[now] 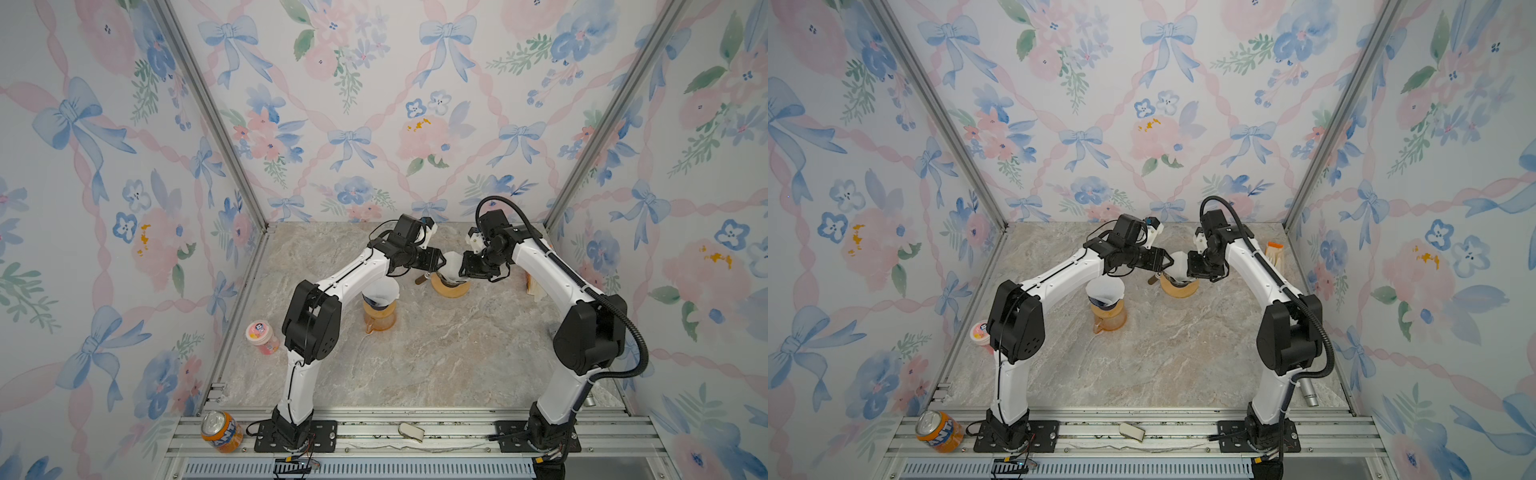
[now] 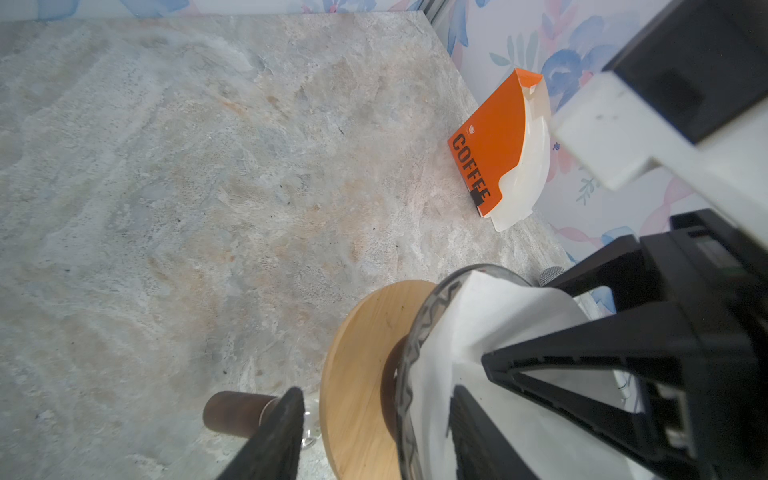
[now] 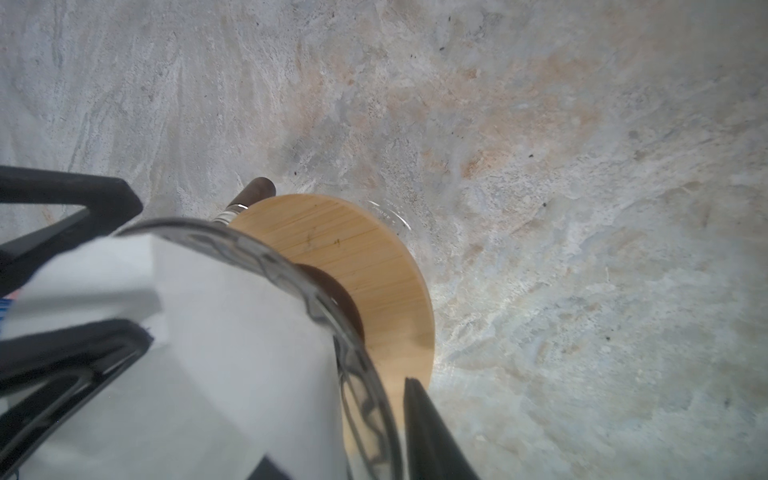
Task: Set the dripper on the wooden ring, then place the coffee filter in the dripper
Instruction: 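Press the filter into the dripper with the right gripper while the left holds the rim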
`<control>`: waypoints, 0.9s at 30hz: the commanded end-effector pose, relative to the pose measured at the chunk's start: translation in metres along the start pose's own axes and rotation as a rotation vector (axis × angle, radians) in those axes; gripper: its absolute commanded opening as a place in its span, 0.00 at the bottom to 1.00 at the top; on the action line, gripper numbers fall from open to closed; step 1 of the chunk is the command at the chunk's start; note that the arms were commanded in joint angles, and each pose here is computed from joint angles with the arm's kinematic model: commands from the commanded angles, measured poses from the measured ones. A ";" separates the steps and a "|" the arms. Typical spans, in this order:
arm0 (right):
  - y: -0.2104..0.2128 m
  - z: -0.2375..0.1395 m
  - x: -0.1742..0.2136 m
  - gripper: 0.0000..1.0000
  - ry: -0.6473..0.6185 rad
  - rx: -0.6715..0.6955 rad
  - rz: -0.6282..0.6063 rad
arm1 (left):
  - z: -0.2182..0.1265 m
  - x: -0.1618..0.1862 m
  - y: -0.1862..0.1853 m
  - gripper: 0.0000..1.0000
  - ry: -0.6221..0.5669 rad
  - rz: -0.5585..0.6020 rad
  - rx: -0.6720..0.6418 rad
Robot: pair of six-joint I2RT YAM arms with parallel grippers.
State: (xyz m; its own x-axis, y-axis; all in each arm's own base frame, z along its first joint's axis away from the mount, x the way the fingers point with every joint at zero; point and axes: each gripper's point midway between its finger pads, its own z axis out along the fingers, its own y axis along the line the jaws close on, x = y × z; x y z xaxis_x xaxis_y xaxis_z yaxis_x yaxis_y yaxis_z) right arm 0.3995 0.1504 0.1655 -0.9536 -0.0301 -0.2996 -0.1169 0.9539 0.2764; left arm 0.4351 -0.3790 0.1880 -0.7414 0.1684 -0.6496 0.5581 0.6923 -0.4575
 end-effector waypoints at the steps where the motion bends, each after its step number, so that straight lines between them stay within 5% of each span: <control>1: -0.002 -0.010 -0.001 0.40 -0.025 -0.005 0.007 | 0.001 0.008 0.009 0.57 0.024 -0.015 -0.020; 16: -0.013 -0.007 0.005 0.41 -0.009 -0.022 0.050 | -0.005 0.008 0.014 0.55 0.012 -0.010 -0.056; 27: 0.005 -0.027 -0.013 0.48 -0.117 -0.081 0.005 | -0.010 -0.006 0.002 0.57 -0.014 -0.007 -0.018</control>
State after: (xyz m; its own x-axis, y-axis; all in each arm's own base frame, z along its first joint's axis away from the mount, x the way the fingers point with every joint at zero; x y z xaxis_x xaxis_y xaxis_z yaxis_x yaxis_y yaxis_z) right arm 0.4033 0.1433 0.1721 -0.9431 0.0117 -0.3322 -0.1036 0.9392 0.3273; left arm 0.4349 -0.3749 0.1784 -0.7498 0.1714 -0.6391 0.5438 0.7099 -0.4475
